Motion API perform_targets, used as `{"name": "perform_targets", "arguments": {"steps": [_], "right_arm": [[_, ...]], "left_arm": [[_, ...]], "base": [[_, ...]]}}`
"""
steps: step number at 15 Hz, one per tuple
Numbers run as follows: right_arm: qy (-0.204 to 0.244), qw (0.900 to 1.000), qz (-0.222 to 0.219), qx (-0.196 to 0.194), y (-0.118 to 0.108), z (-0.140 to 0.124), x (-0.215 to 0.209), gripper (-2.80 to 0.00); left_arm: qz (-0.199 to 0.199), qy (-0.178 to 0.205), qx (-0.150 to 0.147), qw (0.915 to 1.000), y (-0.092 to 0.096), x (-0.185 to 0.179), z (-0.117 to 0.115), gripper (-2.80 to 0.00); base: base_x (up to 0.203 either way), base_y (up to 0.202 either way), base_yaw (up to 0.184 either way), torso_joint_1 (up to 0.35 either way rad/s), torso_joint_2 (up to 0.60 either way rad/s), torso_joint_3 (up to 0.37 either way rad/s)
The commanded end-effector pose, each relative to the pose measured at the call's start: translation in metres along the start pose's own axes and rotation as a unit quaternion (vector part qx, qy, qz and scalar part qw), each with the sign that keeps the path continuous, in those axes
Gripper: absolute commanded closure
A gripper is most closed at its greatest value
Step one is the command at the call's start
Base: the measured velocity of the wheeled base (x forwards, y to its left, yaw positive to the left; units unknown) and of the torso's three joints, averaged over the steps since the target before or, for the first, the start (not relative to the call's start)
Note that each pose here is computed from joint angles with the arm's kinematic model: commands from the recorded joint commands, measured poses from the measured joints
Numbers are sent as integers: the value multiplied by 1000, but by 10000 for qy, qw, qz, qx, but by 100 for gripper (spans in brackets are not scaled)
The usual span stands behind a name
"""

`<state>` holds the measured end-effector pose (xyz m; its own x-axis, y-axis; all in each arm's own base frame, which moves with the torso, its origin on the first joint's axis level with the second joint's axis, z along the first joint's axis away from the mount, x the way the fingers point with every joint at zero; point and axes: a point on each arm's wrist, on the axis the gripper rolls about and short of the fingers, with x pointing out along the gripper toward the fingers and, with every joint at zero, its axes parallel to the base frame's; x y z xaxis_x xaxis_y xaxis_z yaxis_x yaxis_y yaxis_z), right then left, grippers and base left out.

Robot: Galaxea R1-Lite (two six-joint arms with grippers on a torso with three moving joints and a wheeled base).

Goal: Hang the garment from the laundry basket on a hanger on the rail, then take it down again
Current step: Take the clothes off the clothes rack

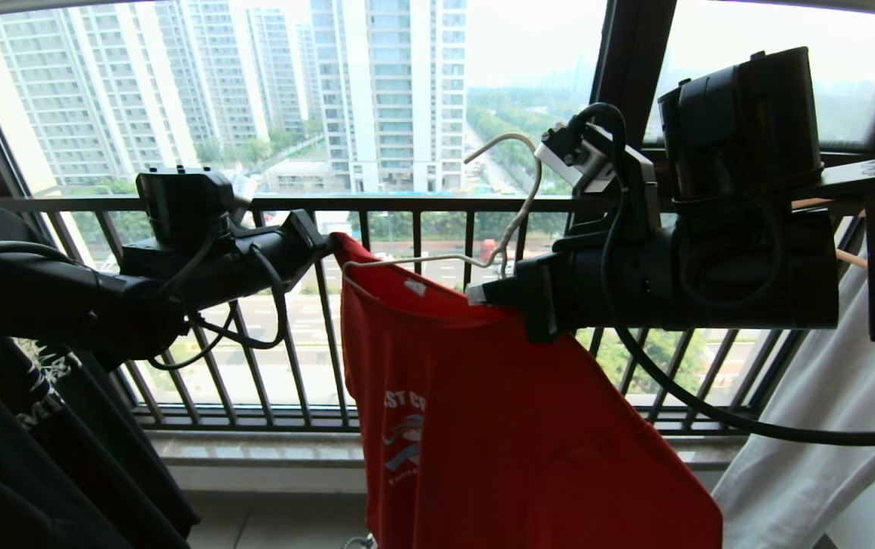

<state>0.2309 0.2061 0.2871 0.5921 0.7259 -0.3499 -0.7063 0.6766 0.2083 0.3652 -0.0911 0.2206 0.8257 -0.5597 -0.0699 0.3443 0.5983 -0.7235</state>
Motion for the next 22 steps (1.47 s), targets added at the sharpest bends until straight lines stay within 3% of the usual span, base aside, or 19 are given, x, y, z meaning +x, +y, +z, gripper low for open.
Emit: {"name": "perform_targets", "arguments": {"steps": [1, 6, 8, 10, 12, 14, 16, 19, 22], "right_arm": [[-71, 9999, 132, -1, 2, 2, -9, 0], [-596, 9980, 201, -57, 3, 8, -17, 0], [-819, 9964, 199, -81, 3, 11, -17, 0], [-1090, 9938, 201, 62, -1, 14, -12, 0], [-1441, 9889, 238, 264, -8, 16, 1, 0], [-1782, 9829, 309, 329, -12, 13, 15, 0], [-1896, 9808, 336, 295, -16, 6, 28, 0], [-1726, 9849, 134, -48, -23, 0, 32, 0], [-1761, 9843, 48, -132, -27, 2, 28, 0]], "left_arm": [[78, 103, -49, 9999, 11, 10, -6, 0], [252, 215, 25, 9994, 28, 24, -14, 0], [246, 212, 36, 9995, 26, 21, -13, 0], [161, 186, 147, 9996, 15, 13, -12, 0], [-56, 208, 371, 9991, -7, 1, -15, 0], [-314, 339, 717, 9964, -31, -11, -27, 0], [-424, 395, 1044, 9929, -43, -19, -35, 0], [-255, 50, 1307, 9911, -49, -27, -28, 0], [271, -535, 1617, 9850, -38, -29, -4, 0]], "base": [[0, 0, 0, 0, 0, 0], [0, 0, 0, 0, 0, 0], [0, 0, 0, 0, 0, 0], [0, 0, 0, 0, 0, 0], [0, 0, 0, 0, 0, 0], [0, 0, 0, 0, 0, 0], [0, 0, 0, 0, 0, 0], [0, 0, 0, 0, 0, 0], [0, 0, 0, 0, 0, 0]]}}
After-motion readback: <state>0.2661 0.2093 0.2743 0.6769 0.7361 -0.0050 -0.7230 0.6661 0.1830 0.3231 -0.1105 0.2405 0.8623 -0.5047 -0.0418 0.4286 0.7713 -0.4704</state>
